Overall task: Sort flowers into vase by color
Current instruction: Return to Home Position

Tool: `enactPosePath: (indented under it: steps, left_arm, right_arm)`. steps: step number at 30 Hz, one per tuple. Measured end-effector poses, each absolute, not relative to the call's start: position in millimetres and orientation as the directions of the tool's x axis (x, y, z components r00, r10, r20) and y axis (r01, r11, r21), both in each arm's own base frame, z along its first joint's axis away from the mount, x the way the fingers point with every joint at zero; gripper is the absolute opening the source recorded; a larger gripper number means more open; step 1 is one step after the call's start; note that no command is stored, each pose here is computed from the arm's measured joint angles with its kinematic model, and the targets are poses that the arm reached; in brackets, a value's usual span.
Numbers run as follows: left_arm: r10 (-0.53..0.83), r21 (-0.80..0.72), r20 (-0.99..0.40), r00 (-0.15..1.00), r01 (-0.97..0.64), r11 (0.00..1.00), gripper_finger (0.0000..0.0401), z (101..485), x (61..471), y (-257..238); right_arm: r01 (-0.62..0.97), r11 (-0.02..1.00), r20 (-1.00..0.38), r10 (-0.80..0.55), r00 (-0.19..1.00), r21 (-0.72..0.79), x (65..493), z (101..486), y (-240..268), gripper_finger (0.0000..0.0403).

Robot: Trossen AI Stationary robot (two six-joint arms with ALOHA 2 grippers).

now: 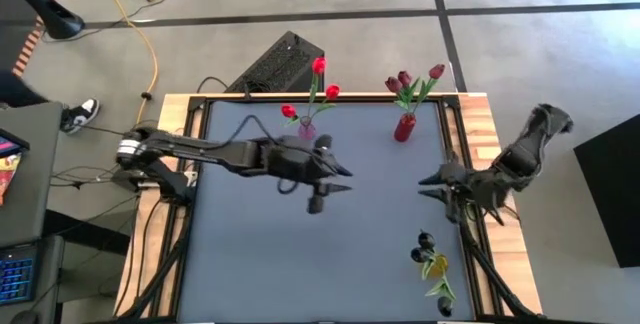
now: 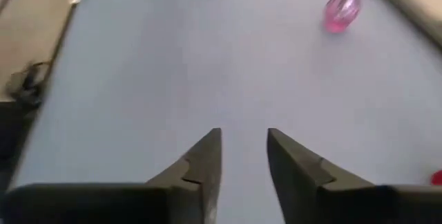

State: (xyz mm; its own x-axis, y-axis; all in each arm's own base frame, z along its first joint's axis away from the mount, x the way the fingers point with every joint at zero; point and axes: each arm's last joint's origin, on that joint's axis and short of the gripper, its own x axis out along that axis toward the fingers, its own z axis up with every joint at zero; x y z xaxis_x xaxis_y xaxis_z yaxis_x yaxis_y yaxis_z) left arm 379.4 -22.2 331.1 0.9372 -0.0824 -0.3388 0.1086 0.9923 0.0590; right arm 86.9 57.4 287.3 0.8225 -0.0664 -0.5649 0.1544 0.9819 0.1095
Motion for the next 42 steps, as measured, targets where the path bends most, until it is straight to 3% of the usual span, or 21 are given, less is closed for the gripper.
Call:
enactPosePath:
  steps: [7, 9, 15, 18, 23, 31, 42]
  left_arm:
    - [-0.066, -0.008, -0.245, 0.967, 0.067, 0.998, 0.0144, 314.0, 295.1, -10.7]
    - [-0.059, -0.007, -0.233, 0.971, 0.06, 0.998, 0.0144, 308.6, 270.1, -11.1]
    - [-0.044, 0.002, -0.155, 0.987, 0.045, 0.999, 0.0144, 294.8, 201.6, -6.8]
    - [-0.032, 0.013, -0.118, 0.992, 0.034, 0.999, 0.0144, 283.9, 174.3, -3.9]
    - [-0.019, 0.009, -0.053, 0.998, 0.02, 1.0, 0.0144, 265.4, 137.8, -0.2]
    - [-0.018, -0.011, -0.011, 1.0, 0.018, 1.0, 0.0144, 234.6, 103.9, -0.2]
    - [-0.007, -0.139, 0.027, 1.0, 0.011, 0.99, 0.0144, 186.3, 92.2, 0.1]
  right_arm:
    - [0.249, 0.967, -0.45, -0.2, 0.87, 0.05, 113.6, 273.3, 44.1, 0.0031]
    - [0.251, 0.965, -0.403, -0.201, 0.893, 0.074, 120.1, 267.3, 39.9, 0.0016]
    - [0.223, 0.954, -0.259, -0.168, 0.951, 0.202, 138.6, 250.5, 25.2, 0.0024]
    - [0.268, 0.935, -0.241, -0.212, 0.947, 0.232, 143.8, 236.0, 16.8, 0.0017]
    - [0.186, 0.939, -0.219, -0.124, 0.968, 0.29, 147.9, 213.0, 11.2, 0.0018]
    - [0.166, 0.944, -0.146, -0.128, 0.981, 0.286, 145.4, 192.4, 10.7, 0.0019]
    - [0.184, 0.951, -0.179, -0.142, 0.974, 0.248, 138.8, 174.7, 9.5, 0.0019]
